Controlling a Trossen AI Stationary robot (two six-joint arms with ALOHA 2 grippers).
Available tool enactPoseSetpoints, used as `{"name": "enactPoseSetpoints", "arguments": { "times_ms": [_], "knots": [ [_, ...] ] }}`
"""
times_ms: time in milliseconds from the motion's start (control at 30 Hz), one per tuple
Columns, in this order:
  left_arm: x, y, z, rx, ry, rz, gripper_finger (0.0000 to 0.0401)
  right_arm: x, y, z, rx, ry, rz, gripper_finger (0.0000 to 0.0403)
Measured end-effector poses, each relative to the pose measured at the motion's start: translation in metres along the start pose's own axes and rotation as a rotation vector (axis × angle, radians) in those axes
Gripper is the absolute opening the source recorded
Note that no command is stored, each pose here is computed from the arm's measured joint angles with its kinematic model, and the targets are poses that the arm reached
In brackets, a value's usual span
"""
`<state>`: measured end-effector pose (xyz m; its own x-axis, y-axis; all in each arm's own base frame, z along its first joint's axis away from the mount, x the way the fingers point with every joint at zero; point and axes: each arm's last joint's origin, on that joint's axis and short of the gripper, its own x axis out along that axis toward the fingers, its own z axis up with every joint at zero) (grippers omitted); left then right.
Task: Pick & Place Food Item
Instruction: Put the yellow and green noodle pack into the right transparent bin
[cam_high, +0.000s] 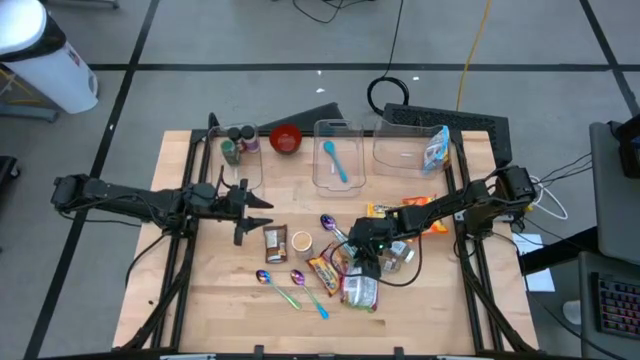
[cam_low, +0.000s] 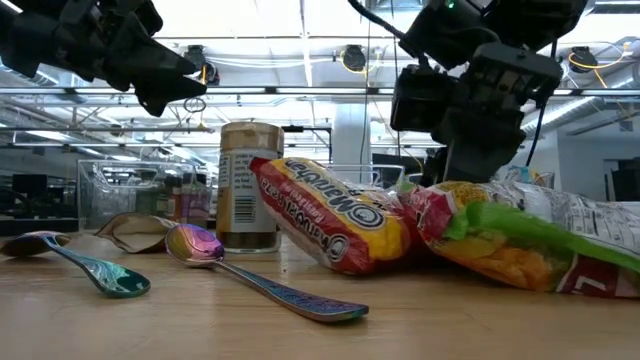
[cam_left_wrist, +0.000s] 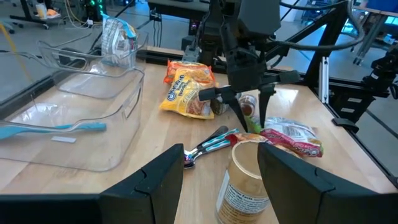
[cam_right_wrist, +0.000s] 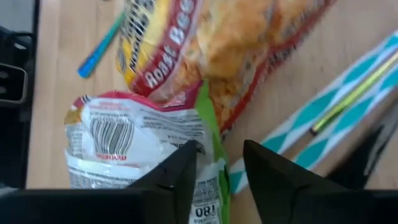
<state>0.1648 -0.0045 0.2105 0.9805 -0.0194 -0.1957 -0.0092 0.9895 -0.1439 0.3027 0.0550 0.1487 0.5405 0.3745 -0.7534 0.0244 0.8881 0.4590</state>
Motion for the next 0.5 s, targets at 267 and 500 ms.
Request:
{"name": "enactPoseSetpoints", "arguments": {
  "times_ms": [267, 500],
  "knots": [
    [0.0, -0.001, 0.001, -0.019, -0.013, -0.015, 0.0214, 0.0, 0.001, 0.002, -0.01, -0.022, 0.008, 0.0007],
    [-0.001, -0.013, 0.009, 0.033, -0.098, -0.09, 0.0214, -0.008, 0.005, 0.005, -0.015, -0.056, 0.008, 0.0001]
  ]
}}
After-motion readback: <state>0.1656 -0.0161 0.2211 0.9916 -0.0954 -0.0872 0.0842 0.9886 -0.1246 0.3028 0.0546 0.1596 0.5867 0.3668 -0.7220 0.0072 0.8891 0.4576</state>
